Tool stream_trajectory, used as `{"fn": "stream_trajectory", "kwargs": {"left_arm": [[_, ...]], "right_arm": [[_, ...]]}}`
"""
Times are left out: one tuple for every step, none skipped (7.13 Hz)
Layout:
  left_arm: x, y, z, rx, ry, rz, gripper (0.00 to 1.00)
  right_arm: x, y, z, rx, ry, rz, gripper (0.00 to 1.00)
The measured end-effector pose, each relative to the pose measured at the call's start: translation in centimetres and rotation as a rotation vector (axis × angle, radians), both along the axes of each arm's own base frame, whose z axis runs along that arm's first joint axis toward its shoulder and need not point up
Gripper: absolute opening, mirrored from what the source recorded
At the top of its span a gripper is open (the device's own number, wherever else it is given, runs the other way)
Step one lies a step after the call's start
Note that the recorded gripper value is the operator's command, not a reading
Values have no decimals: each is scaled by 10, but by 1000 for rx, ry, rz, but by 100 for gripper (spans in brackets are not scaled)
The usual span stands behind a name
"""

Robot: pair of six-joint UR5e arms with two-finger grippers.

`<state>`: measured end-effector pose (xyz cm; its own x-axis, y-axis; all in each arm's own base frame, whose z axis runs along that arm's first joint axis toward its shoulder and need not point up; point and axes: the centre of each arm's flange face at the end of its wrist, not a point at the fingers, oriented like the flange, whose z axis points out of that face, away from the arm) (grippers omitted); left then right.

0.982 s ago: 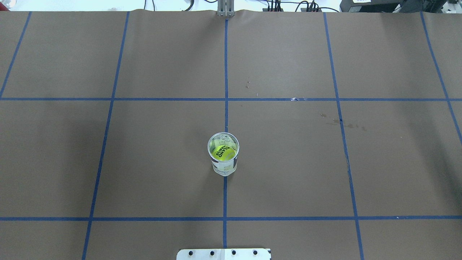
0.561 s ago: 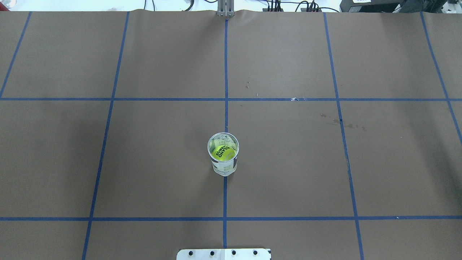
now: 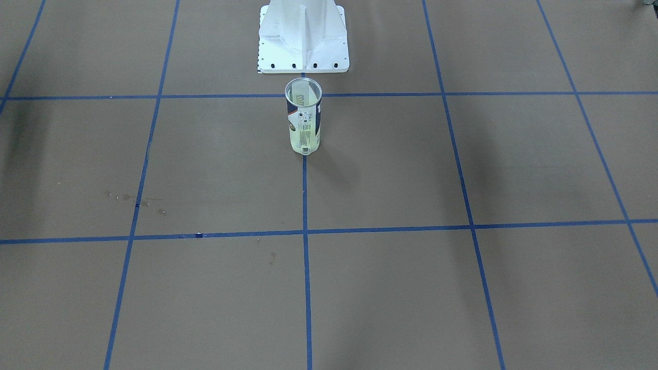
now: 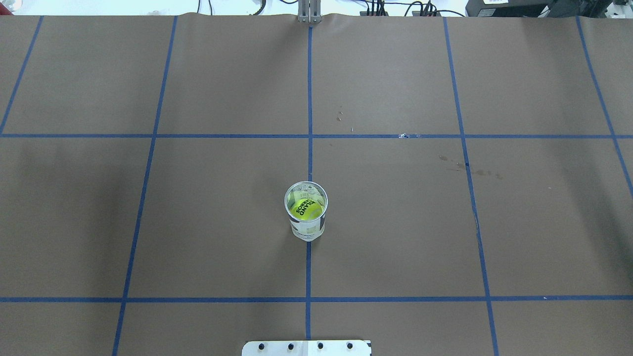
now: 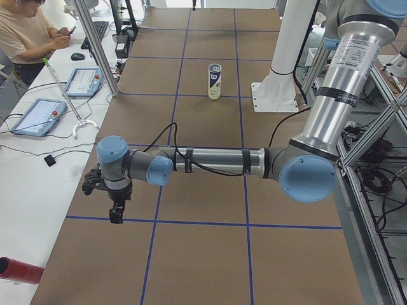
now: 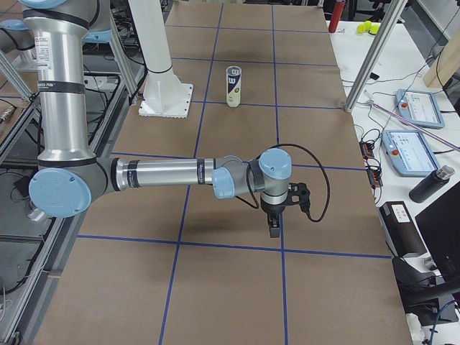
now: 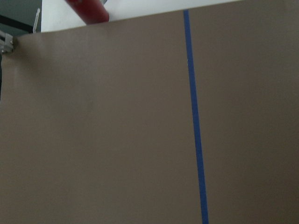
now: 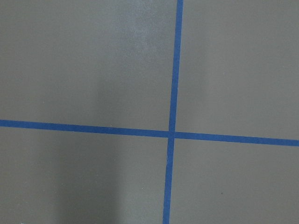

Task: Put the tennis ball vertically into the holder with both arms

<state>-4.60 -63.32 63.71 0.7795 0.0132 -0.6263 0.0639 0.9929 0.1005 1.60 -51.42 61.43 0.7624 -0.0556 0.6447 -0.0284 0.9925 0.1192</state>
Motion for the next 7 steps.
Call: {"fn": "stream_trajectory", "kwargs": {"left_arm": [[4,22,12,-27,86,12,100],[5,45,17,-37,139,17,100],[5,62,17,-38,159,20,100],[5,71,17,-38,165,21,100],[7,75,17,-44,164,24,100],[10,77,20,-68,159,27,100],[10,78,22,-94,148,26,100]], "right_arm": [[0,0,0,-1,-2,0,100],[0,0,0,-4,-6,-1,100],[-1,1,0,-9,-19,-5,100],[-3,2,0,-16,-43,-10,100],[-4,5,0,-23,-63,-15,100],[-3,8,2,-30,-72,-15,100],[-1,11,4,-34,-75,-12,100]]}}
